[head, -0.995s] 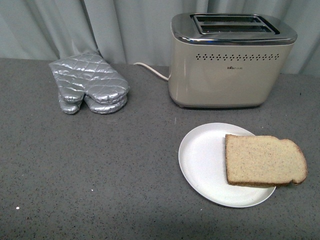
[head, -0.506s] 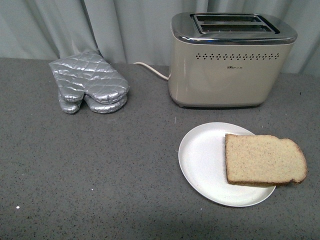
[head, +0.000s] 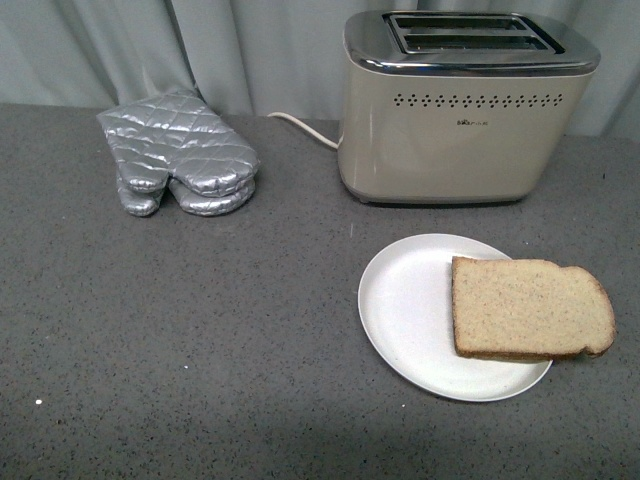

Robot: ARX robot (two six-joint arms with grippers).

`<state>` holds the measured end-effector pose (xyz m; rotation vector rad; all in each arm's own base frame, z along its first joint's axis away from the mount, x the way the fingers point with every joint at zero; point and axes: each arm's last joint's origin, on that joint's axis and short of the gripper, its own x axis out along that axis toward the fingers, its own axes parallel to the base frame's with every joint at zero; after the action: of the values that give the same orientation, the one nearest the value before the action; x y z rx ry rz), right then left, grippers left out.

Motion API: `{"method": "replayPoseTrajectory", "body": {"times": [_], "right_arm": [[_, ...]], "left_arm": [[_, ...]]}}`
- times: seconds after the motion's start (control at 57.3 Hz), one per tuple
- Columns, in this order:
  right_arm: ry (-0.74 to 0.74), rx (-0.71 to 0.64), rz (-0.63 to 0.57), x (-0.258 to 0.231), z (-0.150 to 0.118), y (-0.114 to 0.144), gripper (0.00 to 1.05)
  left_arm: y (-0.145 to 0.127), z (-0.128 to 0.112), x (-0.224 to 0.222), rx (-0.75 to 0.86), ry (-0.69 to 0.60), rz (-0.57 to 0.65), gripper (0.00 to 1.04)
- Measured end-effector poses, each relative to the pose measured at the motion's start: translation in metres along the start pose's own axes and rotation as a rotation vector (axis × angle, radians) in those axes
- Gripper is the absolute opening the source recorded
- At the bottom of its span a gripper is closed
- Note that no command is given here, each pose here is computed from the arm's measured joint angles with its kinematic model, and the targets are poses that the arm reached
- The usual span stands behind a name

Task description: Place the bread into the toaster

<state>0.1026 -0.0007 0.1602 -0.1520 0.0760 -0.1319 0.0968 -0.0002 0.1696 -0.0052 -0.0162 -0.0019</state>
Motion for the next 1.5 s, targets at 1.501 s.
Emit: {"method": "replayPoseTrajectory", "body": {"times": [1.501], "right_arm": [[1.049, 0.509, 0.451, 0.227, -0.104, 0.034, 0.55]], "left_arm": [[0.000, 0.000, 0.000, 0.000, 0.000, 0.000, 0.98]]}}
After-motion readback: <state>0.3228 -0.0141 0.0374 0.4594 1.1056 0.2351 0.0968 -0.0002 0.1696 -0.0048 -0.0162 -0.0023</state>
